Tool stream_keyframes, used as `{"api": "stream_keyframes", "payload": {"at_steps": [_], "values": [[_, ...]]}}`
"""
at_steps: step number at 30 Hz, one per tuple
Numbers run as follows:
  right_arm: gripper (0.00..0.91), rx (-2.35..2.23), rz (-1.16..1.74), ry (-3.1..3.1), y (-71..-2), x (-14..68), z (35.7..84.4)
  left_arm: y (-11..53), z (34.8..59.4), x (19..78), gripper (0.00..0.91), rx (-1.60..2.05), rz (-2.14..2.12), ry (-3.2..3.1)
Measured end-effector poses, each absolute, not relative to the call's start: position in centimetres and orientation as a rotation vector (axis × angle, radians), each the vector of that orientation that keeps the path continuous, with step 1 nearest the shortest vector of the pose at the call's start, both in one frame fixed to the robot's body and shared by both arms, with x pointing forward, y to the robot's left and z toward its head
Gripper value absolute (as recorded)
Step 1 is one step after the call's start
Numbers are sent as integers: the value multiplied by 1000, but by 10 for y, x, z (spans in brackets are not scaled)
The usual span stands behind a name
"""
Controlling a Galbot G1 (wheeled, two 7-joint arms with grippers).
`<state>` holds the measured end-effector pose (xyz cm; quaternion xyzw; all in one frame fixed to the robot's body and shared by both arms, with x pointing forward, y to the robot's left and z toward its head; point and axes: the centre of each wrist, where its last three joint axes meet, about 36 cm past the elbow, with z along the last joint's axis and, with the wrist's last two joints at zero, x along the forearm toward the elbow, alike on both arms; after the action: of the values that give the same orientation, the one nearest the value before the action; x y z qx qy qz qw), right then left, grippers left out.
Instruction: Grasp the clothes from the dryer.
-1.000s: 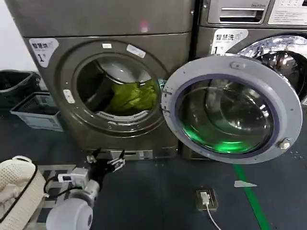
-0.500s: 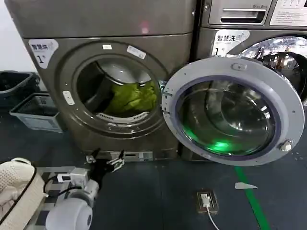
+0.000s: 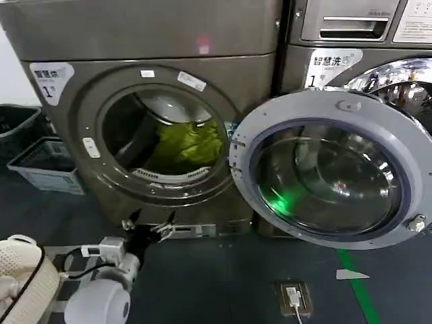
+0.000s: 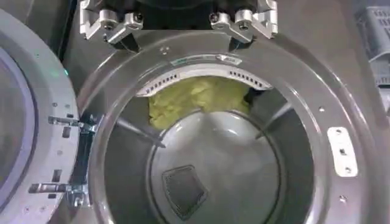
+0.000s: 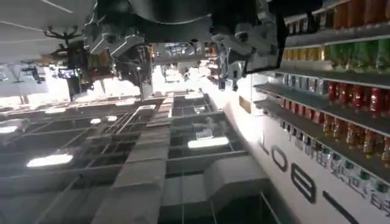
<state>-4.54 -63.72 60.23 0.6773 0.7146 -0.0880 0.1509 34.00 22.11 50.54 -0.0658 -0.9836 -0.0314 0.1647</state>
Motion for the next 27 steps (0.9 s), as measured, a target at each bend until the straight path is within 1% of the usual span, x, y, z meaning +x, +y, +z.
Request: {"api": "stream_keyframes", "payload": {"at_steps": [27], "values": [[907,1962,-239,2052,-637,-48,597,223,505,335,907,-180,-99,-2797]]}}
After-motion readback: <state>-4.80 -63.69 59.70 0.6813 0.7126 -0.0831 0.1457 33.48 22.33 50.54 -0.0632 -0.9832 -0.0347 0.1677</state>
